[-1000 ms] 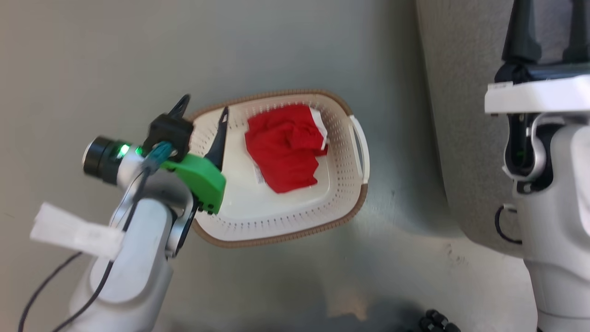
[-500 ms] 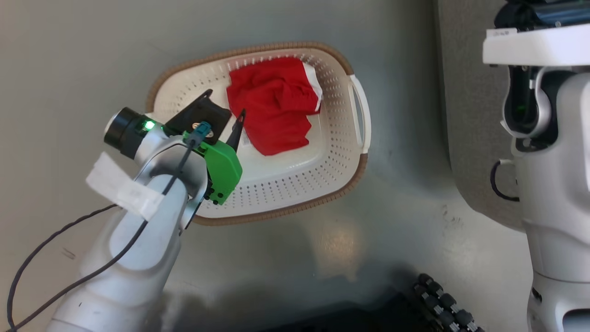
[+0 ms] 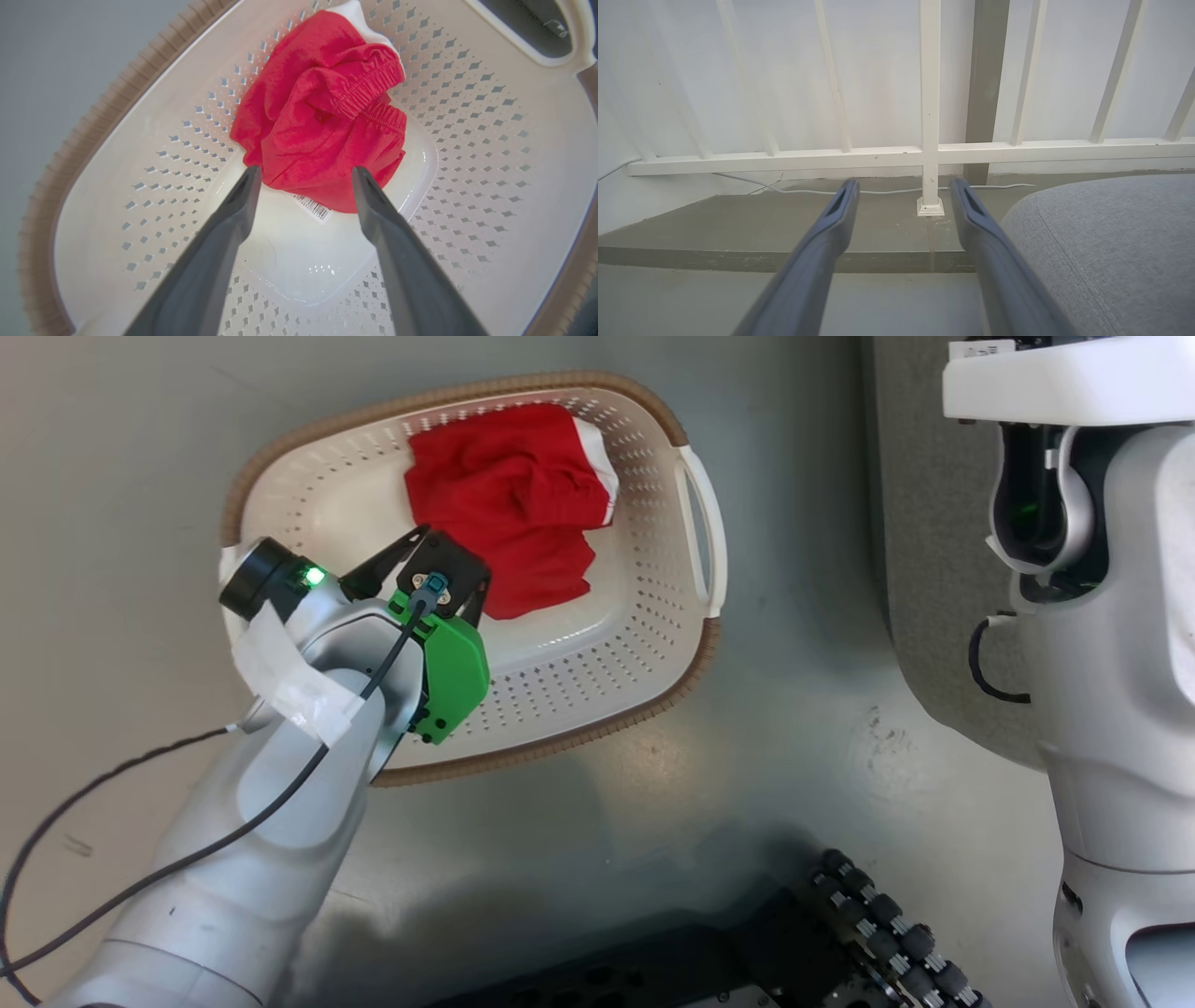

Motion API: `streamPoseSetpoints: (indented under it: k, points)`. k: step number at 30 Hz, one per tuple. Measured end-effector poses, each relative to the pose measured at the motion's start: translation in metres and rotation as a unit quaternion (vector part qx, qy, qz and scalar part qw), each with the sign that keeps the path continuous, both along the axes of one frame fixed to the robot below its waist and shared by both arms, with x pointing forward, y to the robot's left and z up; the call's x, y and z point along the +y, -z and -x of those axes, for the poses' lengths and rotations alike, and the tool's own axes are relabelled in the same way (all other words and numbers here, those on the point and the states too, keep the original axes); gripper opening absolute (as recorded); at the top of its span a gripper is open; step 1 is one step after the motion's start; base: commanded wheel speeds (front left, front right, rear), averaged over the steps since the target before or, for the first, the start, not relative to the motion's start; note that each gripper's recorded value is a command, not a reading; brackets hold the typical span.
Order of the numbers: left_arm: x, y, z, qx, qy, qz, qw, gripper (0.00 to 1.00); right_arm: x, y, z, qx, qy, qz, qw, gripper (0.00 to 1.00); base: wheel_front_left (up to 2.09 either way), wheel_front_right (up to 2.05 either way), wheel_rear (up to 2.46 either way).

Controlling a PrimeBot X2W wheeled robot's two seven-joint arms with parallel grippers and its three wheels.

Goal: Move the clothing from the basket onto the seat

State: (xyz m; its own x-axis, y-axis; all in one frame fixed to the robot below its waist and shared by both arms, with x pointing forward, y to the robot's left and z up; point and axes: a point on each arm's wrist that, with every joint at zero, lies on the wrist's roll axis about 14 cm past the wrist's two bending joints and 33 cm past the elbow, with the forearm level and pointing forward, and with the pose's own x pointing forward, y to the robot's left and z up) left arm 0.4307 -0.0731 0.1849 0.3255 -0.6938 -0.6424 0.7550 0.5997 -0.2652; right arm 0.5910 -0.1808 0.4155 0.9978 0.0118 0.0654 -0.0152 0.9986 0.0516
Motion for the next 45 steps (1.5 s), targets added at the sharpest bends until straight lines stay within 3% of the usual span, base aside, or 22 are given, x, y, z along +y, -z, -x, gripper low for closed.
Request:
streamPoseSetpoints:
  k: [25, 45]
  points:
    - [-0.011, 0.068, 0.022, 0.036, 0.094, -0.057, 0.993, 1.00, -0.005, 0.020, 0.001, 0.021, -0.007, 0.013, 1.000, 1.00, 0.00, 0.00, 0.00]
    - [-0.023, 0.072, 0.009, 0.018, 0.120, -0.065, 0.990, 1.00, -0.002, 0.025, 0.005, 0.031, -0.004, 0.005, 1.000, 1.00, 0.00, 0.00, 0.00]
